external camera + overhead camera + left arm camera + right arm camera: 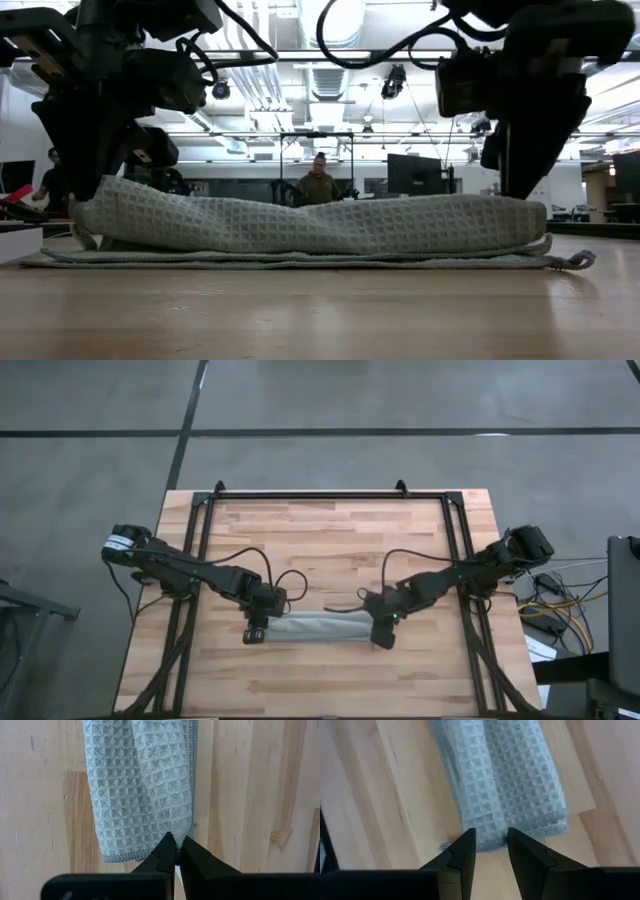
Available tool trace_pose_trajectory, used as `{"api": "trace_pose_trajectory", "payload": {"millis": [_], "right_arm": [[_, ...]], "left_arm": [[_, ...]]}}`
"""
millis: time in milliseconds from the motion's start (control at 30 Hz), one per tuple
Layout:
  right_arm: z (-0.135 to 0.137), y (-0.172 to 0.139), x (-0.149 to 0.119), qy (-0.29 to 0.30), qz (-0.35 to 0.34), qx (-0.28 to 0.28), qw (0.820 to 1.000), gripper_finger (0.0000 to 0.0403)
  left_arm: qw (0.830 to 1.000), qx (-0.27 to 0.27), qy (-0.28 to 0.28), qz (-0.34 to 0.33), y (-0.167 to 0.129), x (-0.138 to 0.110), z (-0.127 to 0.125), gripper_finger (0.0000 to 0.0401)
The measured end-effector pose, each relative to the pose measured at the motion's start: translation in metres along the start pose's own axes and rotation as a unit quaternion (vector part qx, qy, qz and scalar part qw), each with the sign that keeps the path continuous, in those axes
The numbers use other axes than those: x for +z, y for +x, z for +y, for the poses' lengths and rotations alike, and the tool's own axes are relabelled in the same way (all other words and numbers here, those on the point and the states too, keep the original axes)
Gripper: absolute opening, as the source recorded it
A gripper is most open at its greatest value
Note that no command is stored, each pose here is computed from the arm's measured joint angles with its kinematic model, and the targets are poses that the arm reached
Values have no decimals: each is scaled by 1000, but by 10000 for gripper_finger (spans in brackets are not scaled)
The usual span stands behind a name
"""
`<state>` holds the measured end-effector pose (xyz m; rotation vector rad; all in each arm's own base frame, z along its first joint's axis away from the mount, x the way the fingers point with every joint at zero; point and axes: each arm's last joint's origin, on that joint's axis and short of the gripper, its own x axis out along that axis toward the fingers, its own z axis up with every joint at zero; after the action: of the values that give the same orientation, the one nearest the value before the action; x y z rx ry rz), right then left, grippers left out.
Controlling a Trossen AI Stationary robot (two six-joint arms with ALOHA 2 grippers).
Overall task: Fold microfiber towels
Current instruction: Fold the microfiber cloth on the table
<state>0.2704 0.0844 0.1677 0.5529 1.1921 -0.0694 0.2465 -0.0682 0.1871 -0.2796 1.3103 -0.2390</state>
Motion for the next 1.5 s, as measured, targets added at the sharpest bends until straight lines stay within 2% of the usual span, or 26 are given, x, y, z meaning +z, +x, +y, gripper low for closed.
{"api": "trace_pose_trajectory", "payload": {"millis": [333, 500, 700, 800, 1000, 1133, 1500], "right_arm": [[2, -1, 0, 2, -7, 6, 1000, 109], [10, -15, 9, -6, -104, 11, 994, 105], [4, -36, 8, 0, -171, -66, 983, 94], [-2, -43, 5, 2, -176, -103, 979, 88], [-10, -55, 1, 14, -184, -140, 973, 77], [-12, -61, 1, 16, -199, -156, 967, 70], [-14, -62, 0, 15, -195, -166, 966, 72]], "left_arm": [[1000, 0, 0, 0, 0, 0, 0, 14], [1000, 0, 0, 0, 0, 0, 0, 14], [1000, 0, -1, 0, 0, 0, 0, 14], [1000, 0, -1, 0, 0, 0, 0, 14], [1000, 0, -3, 0, 1, -1, 0, 17], [1000, 0, -24, 0, 1, -1, 0, 41], [997, 12, -72, -2, 1, -1, 2, 144]]}}
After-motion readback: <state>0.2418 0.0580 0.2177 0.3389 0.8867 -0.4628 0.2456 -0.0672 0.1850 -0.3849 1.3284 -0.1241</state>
